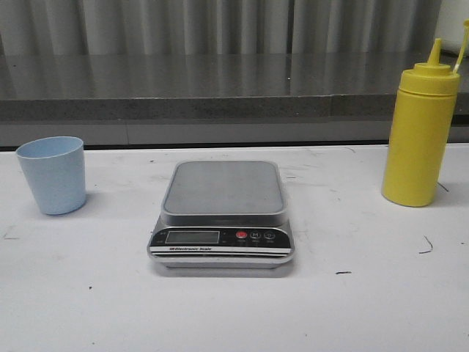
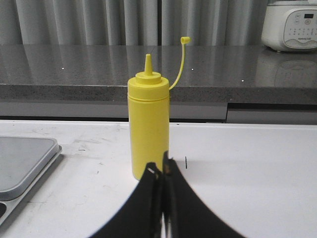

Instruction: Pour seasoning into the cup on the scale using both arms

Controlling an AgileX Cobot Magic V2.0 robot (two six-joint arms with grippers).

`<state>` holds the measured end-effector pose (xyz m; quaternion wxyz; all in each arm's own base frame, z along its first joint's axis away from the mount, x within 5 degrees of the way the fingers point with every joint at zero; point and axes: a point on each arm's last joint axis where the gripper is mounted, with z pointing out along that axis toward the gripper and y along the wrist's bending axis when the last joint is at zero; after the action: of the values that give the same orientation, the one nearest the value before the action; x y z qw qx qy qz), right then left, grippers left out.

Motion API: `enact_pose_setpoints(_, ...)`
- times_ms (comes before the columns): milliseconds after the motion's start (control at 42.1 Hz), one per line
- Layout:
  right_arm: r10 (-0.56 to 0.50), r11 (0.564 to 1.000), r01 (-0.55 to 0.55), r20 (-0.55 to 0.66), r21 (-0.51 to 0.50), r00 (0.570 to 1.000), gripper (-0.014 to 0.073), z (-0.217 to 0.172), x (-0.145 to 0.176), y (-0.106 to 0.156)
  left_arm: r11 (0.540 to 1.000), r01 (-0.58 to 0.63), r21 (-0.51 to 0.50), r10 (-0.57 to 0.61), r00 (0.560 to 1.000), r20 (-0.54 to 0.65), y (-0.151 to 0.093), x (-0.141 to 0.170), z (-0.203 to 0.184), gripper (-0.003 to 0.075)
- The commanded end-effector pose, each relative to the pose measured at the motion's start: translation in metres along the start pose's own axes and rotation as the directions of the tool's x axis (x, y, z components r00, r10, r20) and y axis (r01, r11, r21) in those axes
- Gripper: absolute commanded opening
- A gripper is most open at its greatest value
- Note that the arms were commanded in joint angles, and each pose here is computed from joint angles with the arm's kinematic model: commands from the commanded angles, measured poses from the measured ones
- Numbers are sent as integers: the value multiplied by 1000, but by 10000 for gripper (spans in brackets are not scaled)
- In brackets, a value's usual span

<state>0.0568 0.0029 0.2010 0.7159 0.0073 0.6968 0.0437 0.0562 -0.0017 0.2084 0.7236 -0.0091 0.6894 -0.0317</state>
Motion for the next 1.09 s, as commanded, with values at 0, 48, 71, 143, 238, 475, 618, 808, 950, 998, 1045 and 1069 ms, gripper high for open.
enact_pose_setpoints(0, -4, 1000, 5, 104, -5, 995, -67, -2, -10, 1, 1000, 5, 17, -6, 997, 77, -1, -1, -1, -20)
enact_pose_setpoints(48, -4, 1000, 5, 104, -5, 995, -67, -2, -10, 1, 1000, 5, 17, -6, 997, 77, -1, -1, -1, -20)
enact_pose_setpoints(71, -4, 1000, 5, 104, -5, 995, -67, -2, -10, 1, 1000, 5, 17, -6, 997, 77, -1, -1, -1, -20)
enact_pose_setpoints(143, -4, 1000, 5, 104, -5, 995, -67, -2, -10, 1, 1000, 5, 17, -6, 997, 77, -1, -1, -1, -20)
enact_pose_setpoints(238, -4, 1000, 5, 104, -5, 995, -67, -2, -10, 1, 1000, 5, 17, -6, 997, 77, -1, -1, -1, -20)
enact_pose_setpoints(475, -4, 1000, 5, 104, -5, 995, -67, -2, -10, 1, 1000, 5, 17, -6, 997, 77, -1, -1, -1, -20)
enact_pose_setpoints(618, -4, 1000, 5, 140, -7, 990, -67, -2, -14, 1, 1000, 5, 18, -6, 996, 86, -1, -1, -1, -20)
enact_pose_setpoints(808, -6, 1000, 7, 157, -8, 988, -67, -3, -17, 1, 1000, 3, 27, -8, 985, 174, -2, -12, -2, -20)
enact_pose_setpoints(950, -14, 1000, 16, 188, -9, 982, -67, -10, -50, 3, 1000, 3, 27, -9, 976, 218, -3, -41, -7, -20)
enact_pose_setpoints(998, -28, 1000, 30, 199, -6, 980, -67, -14, -64, 4, 1000, 3, 26, -9, 974, 227, -4, -55, -10, -20)
enact_pose_setpoints(1045, -49, 999, 51, 203, 0, 978, -67, -18, -79, 5, 1000, 3, 25, -9, 970, 244, -5, -74, -15, -20)
enact_pose_setpoints(1069, -61, 998, 62, 203, 4, 977, -67, -19, -87, 6, 1000, 4, 23, -9, 970, 244, -5, -87, -17, -20)
